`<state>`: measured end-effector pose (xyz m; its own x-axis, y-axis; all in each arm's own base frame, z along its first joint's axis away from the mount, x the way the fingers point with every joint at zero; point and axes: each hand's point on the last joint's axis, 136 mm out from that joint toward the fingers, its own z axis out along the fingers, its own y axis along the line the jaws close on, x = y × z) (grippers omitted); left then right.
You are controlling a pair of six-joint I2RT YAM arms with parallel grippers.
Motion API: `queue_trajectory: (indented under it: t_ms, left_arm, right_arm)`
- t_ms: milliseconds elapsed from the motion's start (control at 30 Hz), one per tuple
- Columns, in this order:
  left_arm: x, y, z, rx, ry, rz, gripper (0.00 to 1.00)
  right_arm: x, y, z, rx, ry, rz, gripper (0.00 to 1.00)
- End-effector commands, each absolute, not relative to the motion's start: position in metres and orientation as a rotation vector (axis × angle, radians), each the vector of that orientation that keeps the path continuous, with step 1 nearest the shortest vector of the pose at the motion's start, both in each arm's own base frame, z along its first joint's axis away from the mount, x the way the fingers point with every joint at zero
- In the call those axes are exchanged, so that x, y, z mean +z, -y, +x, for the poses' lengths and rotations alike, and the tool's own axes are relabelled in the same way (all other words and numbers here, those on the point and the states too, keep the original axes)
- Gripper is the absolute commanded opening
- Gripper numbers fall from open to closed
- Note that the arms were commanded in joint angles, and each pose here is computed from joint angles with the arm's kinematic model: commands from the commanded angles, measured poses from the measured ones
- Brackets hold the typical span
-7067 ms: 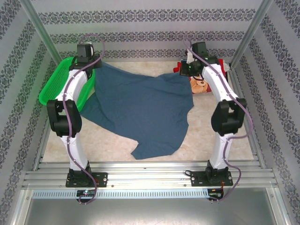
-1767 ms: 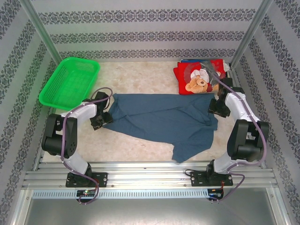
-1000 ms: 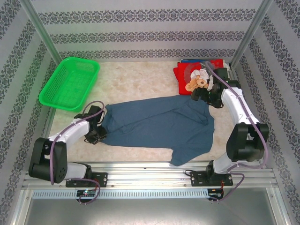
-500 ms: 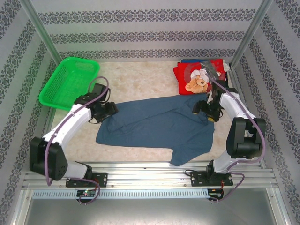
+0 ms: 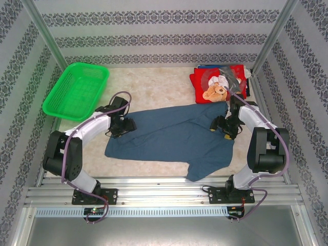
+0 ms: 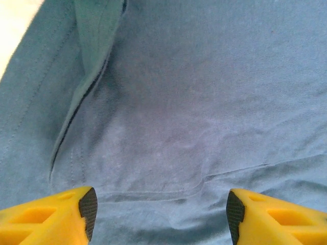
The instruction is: Fold and stack the t-shirts
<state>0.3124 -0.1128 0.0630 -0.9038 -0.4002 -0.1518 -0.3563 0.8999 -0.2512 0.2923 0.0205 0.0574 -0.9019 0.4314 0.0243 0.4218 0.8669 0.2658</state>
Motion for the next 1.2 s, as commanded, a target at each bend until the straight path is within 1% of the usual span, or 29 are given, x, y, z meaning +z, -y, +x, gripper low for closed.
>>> queue_trajectory:
  t_ms: [0, 167, 333, 567, 667, 900, 967, 1167]
  left_arm:
    - [0.050, 0.123, 0.309, -0.334, -2.905, -0.560, 0.68]
    - [0.042, 0.124, 0.312, -0.356, -2.877, -0.607, 0.67]
    - [0.042, 0.127, 0.318, -0.382, -2.840, -0.615, 0.66]
    - [0.033, 0.128, 0.315, -0.412, -2.831, -0.639, 0.66]
    - [0.030, 0.129, 0.314, -0.417, -2.834, -0.647, 0.65]
    - [0.029, 0.124, 0.311, -0.371, -2.846, -0.651, 0.63]
    - [0.031, 0.119, 0.306, -0.324, -2.871, -0.664, 0.62]
    - [0.055, 0.099, 0.281, -0.184, -2.919, -0.685, 0.63]
  right_arm:
    - [0.050, -0.016, 0.290, 0.388, -3.016, 0.709, 0.73]
    - [0.044, -0.011, 0.290, 0.371, -3.018, 0.740, 0.71]
    - [0.047, -0.001, 0.287, 0.408, -2.950, 0.853, 0.71]
    - [0.046, -0.003, 0.292, 0.574, -2.838, 1.022, 0.72]
    - [0.047, -0.007, 0.300, 0.630, -2.809, 1.044, 0.70]
    - [0.059, -0.012, 0.307, 0.689, -2.771, 1.052, 0.69]
    - [0.061, -0.012, 0.306, 0.690, -2.773, 1.050, 0.69]
    - [0.069, -0.014, 0.306, 0.703, -2.769, 1.029, 0.68]
